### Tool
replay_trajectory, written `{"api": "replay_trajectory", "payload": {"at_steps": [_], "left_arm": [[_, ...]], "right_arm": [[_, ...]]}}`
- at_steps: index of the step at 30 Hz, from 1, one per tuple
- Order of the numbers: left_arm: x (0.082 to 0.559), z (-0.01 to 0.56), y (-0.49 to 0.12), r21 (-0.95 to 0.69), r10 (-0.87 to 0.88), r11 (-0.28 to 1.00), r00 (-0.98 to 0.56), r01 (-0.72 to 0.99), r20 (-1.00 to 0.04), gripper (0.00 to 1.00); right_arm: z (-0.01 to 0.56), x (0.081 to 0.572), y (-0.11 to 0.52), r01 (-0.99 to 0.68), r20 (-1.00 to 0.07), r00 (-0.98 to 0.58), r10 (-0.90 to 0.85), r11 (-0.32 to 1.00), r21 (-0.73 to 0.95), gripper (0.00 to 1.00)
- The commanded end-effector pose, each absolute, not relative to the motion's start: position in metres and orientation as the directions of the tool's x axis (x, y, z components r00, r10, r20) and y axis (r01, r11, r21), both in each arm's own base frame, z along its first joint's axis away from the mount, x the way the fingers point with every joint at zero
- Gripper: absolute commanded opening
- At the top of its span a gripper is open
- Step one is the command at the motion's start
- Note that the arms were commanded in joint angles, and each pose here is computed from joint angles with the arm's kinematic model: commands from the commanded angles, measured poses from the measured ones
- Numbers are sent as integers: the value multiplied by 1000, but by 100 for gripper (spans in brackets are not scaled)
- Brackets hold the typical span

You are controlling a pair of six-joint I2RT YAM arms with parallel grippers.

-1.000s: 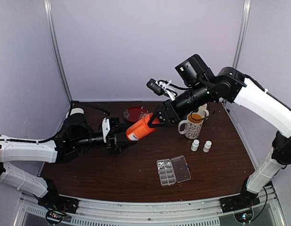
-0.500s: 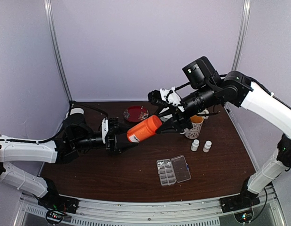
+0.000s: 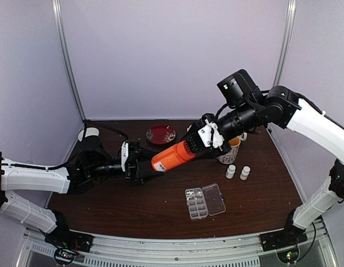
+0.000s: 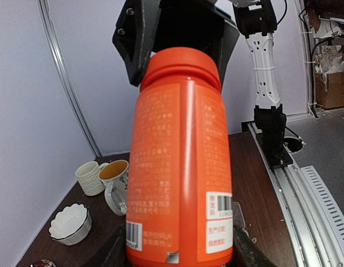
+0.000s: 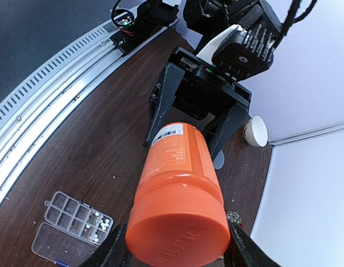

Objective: Sort the pills into containers
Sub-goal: Unscrew the lid of the pill bottle.

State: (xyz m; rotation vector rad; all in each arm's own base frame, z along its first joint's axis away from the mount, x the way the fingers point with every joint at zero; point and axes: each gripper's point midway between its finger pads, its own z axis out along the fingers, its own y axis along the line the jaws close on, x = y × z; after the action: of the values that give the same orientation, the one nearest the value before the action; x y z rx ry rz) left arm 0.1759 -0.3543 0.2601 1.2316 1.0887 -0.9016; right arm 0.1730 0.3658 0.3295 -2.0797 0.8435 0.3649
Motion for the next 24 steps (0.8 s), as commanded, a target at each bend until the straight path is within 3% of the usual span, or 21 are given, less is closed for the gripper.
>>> {"api": "replay_trajectory", "payload": {"at_steps": [1, 13, 24], "left_arm": [[189, 256, -351, 228, 34, 194, 226, 954, -974, 0], [191, 254, -358, 210, 40, 176, 206, 962, -978, 0], [193, 253, -350, 228, 28, 225, 228, 947, -973, 0]], "right_arm": [[338, 155, 349, -556, -438, 831, -343, -473, -684, 16], [342, 157, 356, -542, -437, 840, -320, -475, -693, 13], [357, 167, 350, -618, -494, 784, -375, -398, -678, 13]]}}
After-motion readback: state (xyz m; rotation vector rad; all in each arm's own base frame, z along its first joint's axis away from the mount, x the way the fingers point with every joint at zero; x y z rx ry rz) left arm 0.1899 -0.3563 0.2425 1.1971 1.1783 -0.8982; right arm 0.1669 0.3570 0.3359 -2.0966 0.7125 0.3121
